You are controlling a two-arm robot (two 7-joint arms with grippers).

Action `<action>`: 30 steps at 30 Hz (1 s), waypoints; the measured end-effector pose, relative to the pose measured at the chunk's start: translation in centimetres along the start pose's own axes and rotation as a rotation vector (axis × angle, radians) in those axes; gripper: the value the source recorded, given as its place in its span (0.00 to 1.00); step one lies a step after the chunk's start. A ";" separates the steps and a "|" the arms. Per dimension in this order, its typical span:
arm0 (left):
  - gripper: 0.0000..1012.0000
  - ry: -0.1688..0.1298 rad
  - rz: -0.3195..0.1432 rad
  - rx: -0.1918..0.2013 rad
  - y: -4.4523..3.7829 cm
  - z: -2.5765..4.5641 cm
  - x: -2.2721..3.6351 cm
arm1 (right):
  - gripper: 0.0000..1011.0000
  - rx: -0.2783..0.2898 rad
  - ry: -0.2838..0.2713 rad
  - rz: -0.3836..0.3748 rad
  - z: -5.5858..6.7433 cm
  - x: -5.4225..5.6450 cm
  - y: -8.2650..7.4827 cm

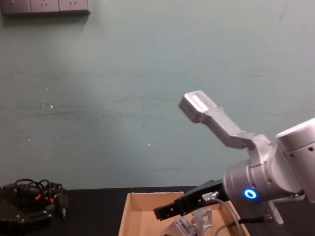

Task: Use one hand to pick up the angle iron from the table and place it into the box.

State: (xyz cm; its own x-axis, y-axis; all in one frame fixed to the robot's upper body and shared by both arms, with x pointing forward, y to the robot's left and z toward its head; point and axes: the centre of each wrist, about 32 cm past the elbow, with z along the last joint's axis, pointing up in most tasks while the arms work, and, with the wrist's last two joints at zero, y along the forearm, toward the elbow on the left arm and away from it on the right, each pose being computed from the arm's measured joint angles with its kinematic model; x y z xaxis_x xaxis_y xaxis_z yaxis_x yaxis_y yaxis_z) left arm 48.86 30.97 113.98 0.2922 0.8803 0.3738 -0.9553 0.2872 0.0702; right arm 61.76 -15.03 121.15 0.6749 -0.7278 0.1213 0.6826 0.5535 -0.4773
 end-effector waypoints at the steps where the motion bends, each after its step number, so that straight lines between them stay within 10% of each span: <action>1: 1.00 0.000 0.000 0.000 0.00 0.00 0.00 | 0.99 0.006 0.001 0.003 -0.1 0.0 -0.2; 15: 1.00 0.000 0.000 0.000 0.00 0.00 0.00 | 0.99 0.126 -0.007 0.116 -2.5 -1.8 -7.7; 30: 1.00 0.000 0.000 0.000 0.00 0.00 0.00 | 0.99 0.120 -0.106 0.218 -5.0 -6.0 -12.6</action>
State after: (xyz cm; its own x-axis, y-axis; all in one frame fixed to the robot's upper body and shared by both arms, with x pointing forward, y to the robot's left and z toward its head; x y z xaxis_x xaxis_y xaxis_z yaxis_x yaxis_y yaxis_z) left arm 48.86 30.97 113.98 0.2923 0.8803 0.3737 -0.9552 0.2874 0.0703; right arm 47.66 -19.66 122.08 0.8308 -0.5433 0.1209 0.5421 0.7408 -0.3967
